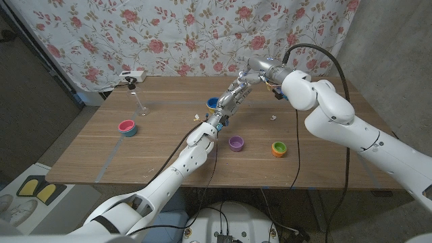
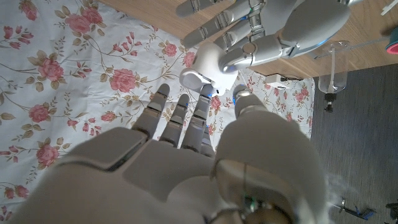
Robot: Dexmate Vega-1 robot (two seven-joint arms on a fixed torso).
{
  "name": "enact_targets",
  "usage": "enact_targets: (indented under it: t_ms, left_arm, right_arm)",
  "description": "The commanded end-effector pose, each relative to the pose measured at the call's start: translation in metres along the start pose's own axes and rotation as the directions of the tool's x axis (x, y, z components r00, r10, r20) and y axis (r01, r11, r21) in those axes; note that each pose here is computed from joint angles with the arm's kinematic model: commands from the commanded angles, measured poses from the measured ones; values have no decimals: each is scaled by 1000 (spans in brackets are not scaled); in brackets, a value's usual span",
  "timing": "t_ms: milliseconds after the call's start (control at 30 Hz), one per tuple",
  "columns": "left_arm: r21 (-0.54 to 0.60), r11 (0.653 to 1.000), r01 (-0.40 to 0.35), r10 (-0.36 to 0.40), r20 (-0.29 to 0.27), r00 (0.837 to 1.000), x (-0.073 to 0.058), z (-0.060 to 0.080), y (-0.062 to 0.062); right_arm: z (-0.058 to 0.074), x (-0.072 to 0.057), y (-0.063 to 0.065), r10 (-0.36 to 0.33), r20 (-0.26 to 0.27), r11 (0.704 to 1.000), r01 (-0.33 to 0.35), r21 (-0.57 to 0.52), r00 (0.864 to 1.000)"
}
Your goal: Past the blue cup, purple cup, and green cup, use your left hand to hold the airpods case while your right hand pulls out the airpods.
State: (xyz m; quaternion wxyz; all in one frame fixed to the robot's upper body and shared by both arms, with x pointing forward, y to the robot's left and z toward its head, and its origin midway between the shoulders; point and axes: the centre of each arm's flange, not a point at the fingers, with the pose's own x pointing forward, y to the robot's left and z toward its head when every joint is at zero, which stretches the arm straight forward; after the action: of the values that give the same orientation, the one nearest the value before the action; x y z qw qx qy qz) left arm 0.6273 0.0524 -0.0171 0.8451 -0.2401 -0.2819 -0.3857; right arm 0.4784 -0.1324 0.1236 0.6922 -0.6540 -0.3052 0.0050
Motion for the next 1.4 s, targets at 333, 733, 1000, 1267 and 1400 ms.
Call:
enact_targets:
  t_ms: [333,733,1000,1267,1400]
  left_arm:
    - [24,1000,17,-17,2,1000,-1,1,-4]
    - [26,999,21,-21,-1,1000,-3,1,-6]
    - [27,999,27,-27,-1,1000,-4,1,-7]
    - [30,999,28,-28,0,1000,-4,3,-9]
    - [28,999,33,-33,-1,999,-2,2,-9]
  right_arm:
    - [-1,-5,5,-61,-23,998,60,-20,998]
    - [-1,-7,8,-73,-23,997,72,-16,997]
    - [1,-8,9,-83,-21,996,83,-15,996]
    - [0,-8,11,-81,-21,997,81,-17,996]
    - [0,-8,11,-87,-19,996,87,-15,996]
